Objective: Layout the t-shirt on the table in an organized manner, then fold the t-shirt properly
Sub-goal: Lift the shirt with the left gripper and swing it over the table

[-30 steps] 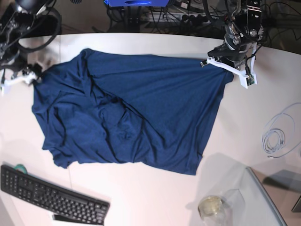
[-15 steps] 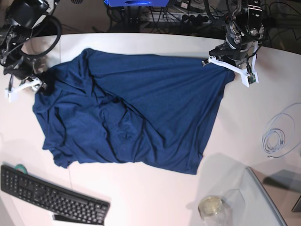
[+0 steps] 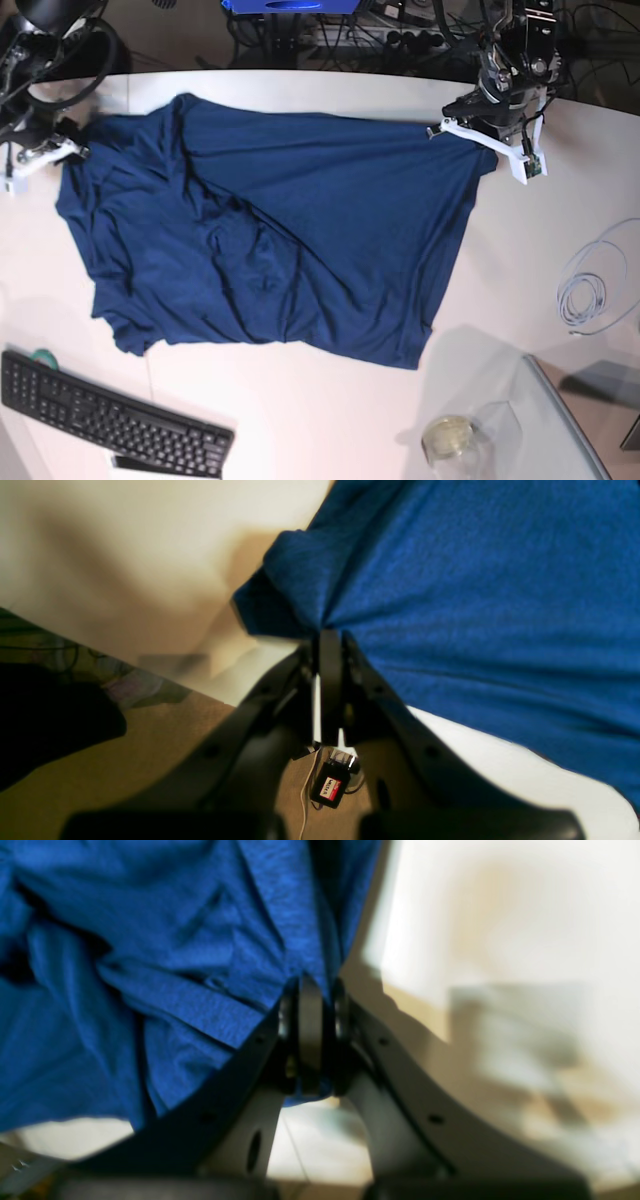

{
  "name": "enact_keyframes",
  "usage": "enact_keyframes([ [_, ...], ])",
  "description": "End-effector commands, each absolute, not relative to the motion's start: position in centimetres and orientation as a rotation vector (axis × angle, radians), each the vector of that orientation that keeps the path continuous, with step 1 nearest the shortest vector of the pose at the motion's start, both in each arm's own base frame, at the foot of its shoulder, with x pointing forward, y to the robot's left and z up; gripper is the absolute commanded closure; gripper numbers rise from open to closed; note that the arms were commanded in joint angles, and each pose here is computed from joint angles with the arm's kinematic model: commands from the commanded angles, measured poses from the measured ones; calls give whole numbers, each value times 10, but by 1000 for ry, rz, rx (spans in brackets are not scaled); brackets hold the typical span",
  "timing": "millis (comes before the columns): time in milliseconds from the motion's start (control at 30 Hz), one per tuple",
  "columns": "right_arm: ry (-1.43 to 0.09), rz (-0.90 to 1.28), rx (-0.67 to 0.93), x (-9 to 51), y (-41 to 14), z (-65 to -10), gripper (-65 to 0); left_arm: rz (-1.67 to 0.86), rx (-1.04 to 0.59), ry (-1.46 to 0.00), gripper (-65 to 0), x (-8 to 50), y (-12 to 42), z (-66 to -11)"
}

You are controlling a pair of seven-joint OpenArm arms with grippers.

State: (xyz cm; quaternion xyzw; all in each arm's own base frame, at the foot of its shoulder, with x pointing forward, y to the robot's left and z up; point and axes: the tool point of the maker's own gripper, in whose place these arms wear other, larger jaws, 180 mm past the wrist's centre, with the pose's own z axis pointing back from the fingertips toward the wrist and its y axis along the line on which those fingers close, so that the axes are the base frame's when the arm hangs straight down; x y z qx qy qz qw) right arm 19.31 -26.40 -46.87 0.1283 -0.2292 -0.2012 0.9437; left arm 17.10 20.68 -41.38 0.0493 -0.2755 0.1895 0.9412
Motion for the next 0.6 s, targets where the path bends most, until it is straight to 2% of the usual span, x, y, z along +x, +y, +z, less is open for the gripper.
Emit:
enact_keyframes([
  [0, -545, -379, 228, 208, -275, -445, 0, 378, 109, -586, 0, 172, 209, -408],
  [100, -587, -315, 147, 207, -284, -413, 0, 379, 106, -595, 0, 173, 208, -404],
  [233, -653, -253, 92, 223, -286, -380, 0, 380, 86, -658, 0, 203, 207, -391],
  [367, -660, -206, 88, 252, -282, -363, 0, 340, -11, -635, 0, 239, 175, -379],
  [567, -678, -256, 122, 277, -270, -354, 0, 293, -105, -709, 0, 284, 139, -351],
])
